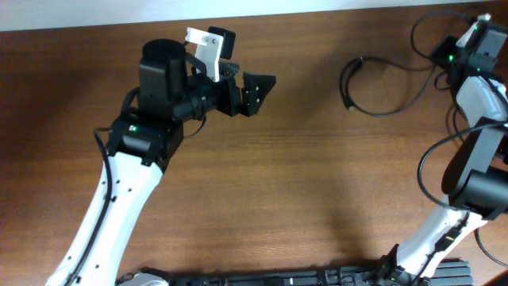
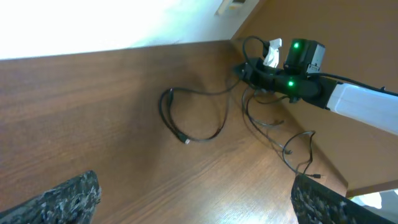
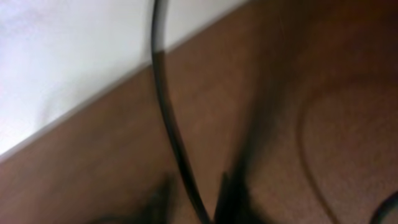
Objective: Untangle cables
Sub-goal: 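Carry the black cable rightward with the right gripper, away from the left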
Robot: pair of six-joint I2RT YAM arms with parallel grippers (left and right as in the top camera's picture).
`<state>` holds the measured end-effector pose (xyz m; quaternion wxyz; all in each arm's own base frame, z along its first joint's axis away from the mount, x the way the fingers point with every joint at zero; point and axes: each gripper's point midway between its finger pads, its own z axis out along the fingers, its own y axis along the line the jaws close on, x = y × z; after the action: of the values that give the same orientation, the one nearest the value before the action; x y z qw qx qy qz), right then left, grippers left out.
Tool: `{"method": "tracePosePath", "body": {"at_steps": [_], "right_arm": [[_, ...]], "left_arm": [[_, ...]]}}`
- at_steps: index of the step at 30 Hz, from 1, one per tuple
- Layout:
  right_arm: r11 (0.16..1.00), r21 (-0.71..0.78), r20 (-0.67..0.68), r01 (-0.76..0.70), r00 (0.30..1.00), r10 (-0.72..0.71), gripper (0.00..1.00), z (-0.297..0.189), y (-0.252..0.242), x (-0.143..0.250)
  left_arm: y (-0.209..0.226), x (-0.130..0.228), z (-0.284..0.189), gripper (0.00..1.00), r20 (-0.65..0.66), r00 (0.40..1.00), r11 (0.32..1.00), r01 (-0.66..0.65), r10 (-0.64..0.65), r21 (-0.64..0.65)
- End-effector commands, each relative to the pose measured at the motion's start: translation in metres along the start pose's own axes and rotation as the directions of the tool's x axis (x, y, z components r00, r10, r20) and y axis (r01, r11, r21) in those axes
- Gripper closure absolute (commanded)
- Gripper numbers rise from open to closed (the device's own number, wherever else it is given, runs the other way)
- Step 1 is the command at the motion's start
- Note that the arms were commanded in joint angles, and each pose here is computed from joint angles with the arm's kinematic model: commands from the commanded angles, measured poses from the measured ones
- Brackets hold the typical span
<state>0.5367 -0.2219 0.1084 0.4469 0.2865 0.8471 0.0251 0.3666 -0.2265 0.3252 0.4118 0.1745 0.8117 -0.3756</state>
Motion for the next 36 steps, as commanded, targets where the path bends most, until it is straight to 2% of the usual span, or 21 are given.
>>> {"method": "tracePosePath", "body": {"at_steps": [1, 5, 10, 13, 17, 19, 21, 25, 30, 36], "right_arm": [[0.998, 0.043, -0.023, -0.035, 0.999, 0.036, 0.0, 0.003, -0.025, 0.001], [0.998, 0.023, -0.053, -0.056, 0.997, 0.057, 0.0, 0.001, -0.032, 0.005], [0.99, -0.115, -0.102, -0.075, 0.993, 0.064, 0.0, -0.01, -0.01, 0.007], [0.979, -0.198, -0.118, -0.043, 0.993, 0.02, 0.0, -0.028, 0.009, 0.003], [0.973, -0.231, -0.134, -0.032, 0.991, 0.001, 0.0, -0.07, 0.029, -0.009], [0.968, -0.249, -0.125, 0.031, 0.99, -0.064, 0.0, -0.098, 0.046, -0.015], [0.963, -0.247, -0.111, 0.111, 0.984, -0.142, 0.0, -0.13, 0.064, -0.018], [0.952, -0.179, -0.078, 0.247, 0.961, -0.264, 0.0, -0.197, 0.096, -0.017], [0.898, -0.29, -0.053, 0.33, 0.932, -0.36, 0.0, -0.267, 0.154, 0.006], [0.84, -0.394, -0.129, 0.374, 0.882, -0.453, 0.0, -0.301, 0.189, 0.054]], "left_arm": [[0.009, 0.002, 0.008, 0.01, -0.015, 1.0, 1.0, -0.004, 0.004, -0.018], [0.014, 0.007, 0.014, 0.01, -0.031, 0.999, 1.0, 0.007, -0.008, -0.022], [0.015, 0.008, 0.014, 0.01, -0.034, 0.999, 1.0, 0.008, -0.009, -0.024], [0.022, 0.009, 0.014, 0.01, -0.036, 0.999, 0.998, 0.015, -0.017, -0.066], [0.048, 0.018, 0.009, 0.01, -0.051, 0.997, 0.975, 0.053, -0.066, -0.215], [0.067, 0.022, 0.004, 0.01, -0.041, 0.994, 0.942, 0.084, -0.103, -0.326], [0.075, 0.022, -0.001, 0.01, -0.033, 0.994, 0.924, 0.081, -0.101, -0.374], [0.076, 0.02, -0.016, 0.0, -0.062, 0.998, 0.909, -0.028, 0.002, -0.417], [0.094, 0.008, -0.074, 0.01, -0.023, 0.998, 0.759, -0.066, 0.066, -0.648], [0.088, 0.016, -0.089, 0.01, -0.046, 0.998, 0.751, -0.069, 0.051, -0.656]]}}
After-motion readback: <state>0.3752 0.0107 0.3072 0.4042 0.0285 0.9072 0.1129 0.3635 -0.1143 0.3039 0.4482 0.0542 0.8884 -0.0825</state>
